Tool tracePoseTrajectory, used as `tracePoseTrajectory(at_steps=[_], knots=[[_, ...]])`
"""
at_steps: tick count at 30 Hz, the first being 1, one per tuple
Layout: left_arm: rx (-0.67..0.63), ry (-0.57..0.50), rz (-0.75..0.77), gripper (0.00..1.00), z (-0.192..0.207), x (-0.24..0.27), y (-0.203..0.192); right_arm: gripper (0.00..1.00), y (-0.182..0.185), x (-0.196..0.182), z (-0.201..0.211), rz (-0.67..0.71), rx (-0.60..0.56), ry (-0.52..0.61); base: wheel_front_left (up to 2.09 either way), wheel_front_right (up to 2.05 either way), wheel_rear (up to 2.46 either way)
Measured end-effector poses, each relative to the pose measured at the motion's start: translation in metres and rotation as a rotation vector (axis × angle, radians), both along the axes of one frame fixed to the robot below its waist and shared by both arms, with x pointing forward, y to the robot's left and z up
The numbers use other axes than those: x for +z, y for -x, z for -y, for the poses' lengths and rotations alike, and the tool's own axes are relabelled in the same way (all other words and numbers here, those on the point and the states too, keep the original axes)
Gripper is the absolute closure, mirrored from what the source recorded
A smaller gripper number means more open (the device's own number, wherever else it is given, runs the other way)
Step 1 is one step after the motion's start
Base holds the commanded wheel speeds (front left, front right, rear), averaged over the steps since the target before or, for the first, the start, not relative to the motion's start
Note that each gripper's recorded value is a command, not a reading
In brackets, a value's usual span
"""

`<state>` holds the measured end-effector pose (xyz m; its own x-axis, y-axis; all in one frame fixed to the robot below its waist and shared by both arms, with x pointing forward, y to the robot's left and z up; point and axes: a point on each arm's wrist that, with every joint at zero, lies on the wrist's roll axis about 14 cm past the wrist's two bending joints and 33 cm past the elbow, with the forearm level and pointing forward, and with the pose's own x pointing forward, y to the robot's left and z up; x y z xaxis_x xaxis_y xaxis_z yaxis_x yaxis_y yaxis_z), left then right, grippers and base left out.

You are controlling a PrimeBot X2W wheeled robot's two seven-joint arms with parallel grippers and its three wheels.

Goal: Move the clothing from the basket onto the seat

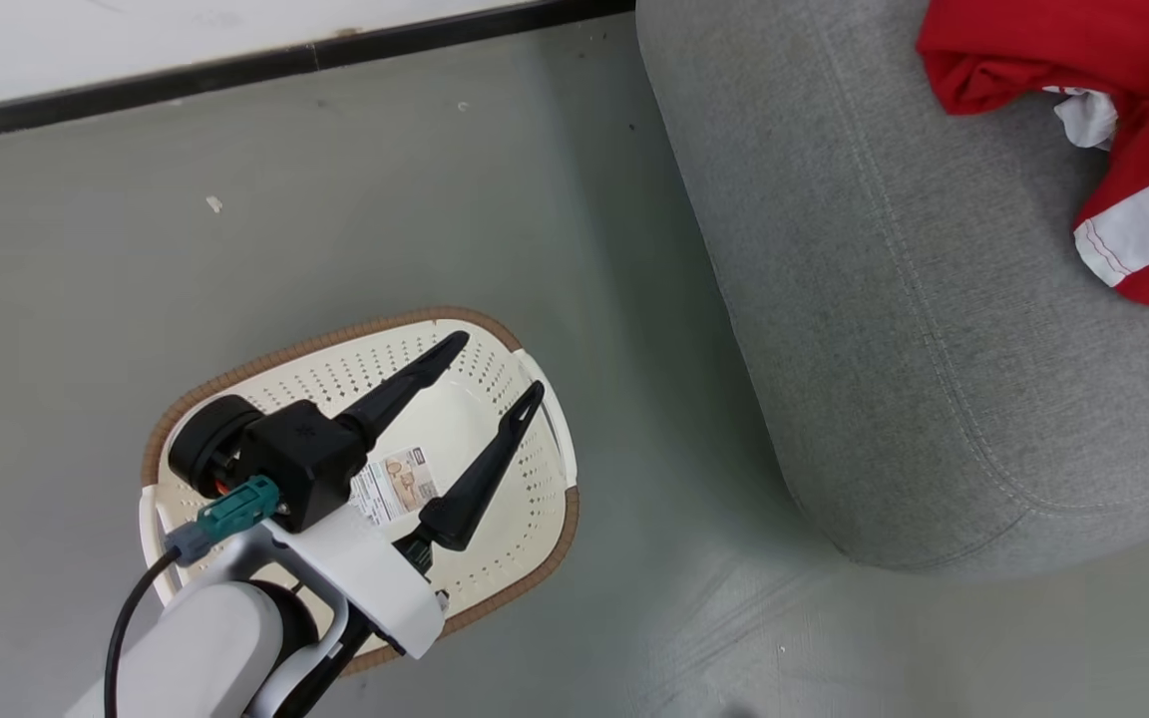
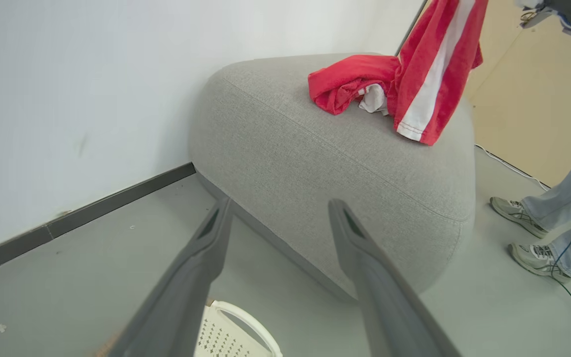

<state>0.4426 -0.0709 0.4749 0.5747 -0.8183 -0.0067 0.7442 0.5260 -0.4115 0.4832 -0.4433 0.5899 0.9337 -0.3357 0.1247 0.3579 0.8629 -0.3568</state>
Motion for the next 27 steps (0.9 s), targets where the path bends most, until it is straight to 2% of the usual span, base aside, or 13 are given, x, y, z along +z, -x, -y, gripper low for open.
tracePoseTrajectory(at_steps=[12, 23, 25, 27], knots=[[0.001, -0.01, -0.012, 0.0, -0.006, -0.021, -0.017, 1.0, -0.018, -0.098, -0.023, -0.253, 0.046, -0.026, 0.0, 0.0, 0.0], [-0.011, 0.001, -0.012, 0.0, -0.004, -0.029, -0.027, 1.0, -0.019, -0.156, -0.05, -0.421, 0.108, -0.022, 0.0, 0.0, 0.0], [-0.012, 0.004, -0.008, 0.0, -0.003, -0.028, -0.027, 0.95, -0.02, -0.157, -0.054, -0.424, 0.116, -0.024, 0.0, 0.0, 0.0], [-0.011, 0.009, -0.002, 0.0, -0.002, -0.026, -0.027, 0.8, -0.022, -0.153, -0.053, -0.417, 0.115, -0.02, 0.0, 0.0, 0.0]])
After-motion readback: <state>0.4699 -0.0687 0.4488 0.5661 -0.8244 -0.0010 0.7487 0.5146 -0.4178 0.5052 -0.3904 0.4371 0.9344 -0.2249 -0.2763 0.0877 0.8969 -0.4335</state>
